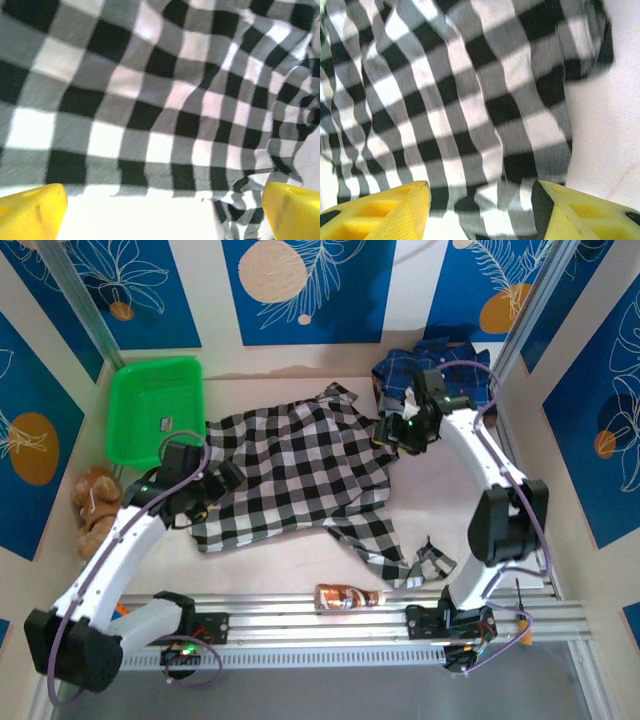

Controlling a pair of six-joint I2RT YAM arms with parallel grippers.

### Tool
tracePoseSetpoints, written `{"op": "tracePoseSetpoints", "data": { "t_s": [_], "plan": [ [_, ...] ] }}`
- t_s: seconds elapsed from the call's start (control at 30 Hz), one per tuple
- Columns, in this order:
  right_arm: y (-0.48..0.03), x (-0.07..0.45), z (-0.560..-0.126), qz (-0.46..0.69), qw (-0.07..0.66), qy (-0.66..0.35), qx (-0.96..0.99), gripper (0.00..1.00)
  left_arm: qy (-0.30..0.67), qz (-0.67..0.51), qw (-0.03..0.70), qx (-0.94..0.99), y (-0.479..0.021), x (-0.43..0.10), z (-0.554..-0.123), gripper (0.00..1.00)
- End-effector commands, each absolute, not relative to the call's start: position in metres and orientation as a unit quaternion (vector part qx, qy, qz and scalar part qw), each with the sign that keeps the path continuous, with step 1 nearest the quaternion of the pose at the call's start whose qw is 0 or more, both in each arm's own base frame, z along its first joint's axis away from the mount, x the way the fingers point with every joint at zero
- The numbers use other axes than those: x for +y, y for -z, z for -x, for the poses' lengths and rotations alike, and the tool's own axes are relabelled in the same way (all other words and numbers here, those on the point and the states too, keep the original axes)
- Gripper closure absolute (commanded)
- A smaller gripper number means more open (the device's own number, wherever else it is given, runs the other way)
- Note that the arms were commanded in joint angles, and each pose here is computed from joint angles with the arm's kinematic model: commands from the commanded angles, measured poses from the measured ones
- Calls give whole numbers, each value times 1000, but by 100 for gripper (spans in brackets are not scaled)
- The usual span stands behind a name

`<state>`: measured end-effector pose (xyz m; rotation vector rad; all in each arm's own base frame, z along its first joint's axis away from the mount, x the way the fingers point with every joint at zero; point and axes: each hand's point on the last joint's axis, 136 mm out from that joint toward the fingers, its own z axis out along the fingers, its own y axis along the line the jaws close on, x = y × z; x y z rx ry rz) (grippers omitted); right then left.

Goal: Fold and stack the long sleeve shirts

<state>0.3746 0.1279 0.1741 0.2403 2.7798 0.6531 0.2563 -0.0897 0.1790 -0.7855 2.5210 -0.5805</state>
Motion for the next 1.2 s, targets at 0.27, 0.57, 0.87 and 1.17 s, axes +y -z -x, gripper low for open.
{"op": "tracePoseSetpoints", "data": {
  "t_s": [0.27, 0.57, 0.87, 1.17],
  "plan": [
    [-93, 117, -230, -117, -62, -208, 969, 40, 131, 387, 55, 911, -101, -49, -151, 12],
    [-63, 105, -210, -134, -102, -182, 969, 41, 127, 439, 53, 888, -64, -42, -172, 23],
    [-64, 103, -210, -142, -101, -180, 968, 42, 139, 482, 73, 862, -39, -31, -180, 32],
    [-58, 99, -208, -165, -116, -169, 965, 42, 160, 504, 90, 844, -11, -31, -196, 44]
  ]
}}
